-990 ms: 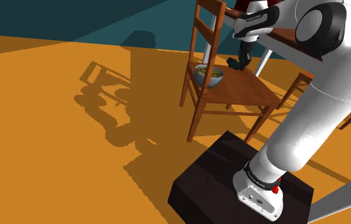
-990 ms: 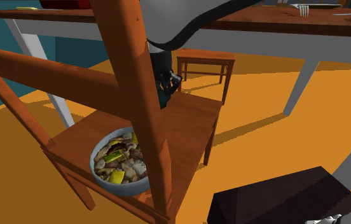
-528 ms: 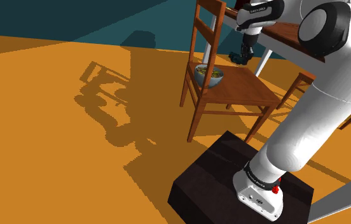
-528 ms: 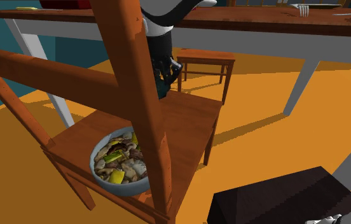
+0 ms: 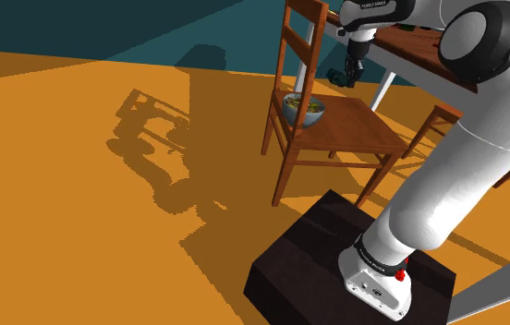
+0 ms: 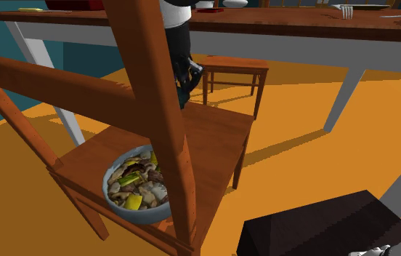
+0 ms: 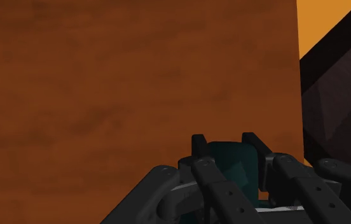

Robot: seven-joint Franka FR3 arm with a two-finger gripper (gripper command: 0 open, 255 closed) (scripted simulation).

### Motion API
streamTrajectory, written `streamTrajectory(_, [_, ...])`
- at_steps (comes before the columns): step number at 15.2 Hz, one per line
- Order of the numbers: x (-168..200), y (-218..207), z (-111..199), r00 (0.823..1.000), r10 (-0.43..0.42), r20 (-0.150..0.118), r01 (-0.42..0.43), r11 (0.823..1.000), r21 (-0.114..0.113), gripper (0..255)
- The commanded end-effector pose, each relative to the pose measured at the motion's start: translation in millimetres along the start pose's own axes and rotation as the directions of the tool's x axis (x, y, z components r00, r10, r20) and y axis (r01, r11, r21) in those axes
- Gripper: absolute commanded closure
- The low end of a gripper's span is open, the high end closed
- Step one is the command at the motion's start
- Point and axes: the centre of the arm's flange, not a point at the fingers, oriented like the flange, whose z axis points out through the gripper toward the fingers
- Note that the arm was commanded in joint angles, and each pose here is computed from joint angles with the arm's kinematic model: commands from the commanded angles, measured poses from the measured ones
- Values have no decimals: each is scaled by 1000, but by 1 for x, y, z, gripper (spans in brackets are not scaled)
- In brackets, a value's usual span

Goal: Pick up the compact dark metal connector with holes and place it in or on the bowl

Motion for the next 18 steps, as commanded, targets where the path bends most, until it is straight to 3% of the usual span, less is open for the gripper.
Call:
streamTrajectory(1, [26,-7,-6,1000,1,0,-1,1000,0,255])
streamTrajectory(10, [138,-33,-35,1000,1,0,-1,1000,0,255])
streamTrajectory(18, [150,-36,0,1000,1,0,-1,1000,0,255])
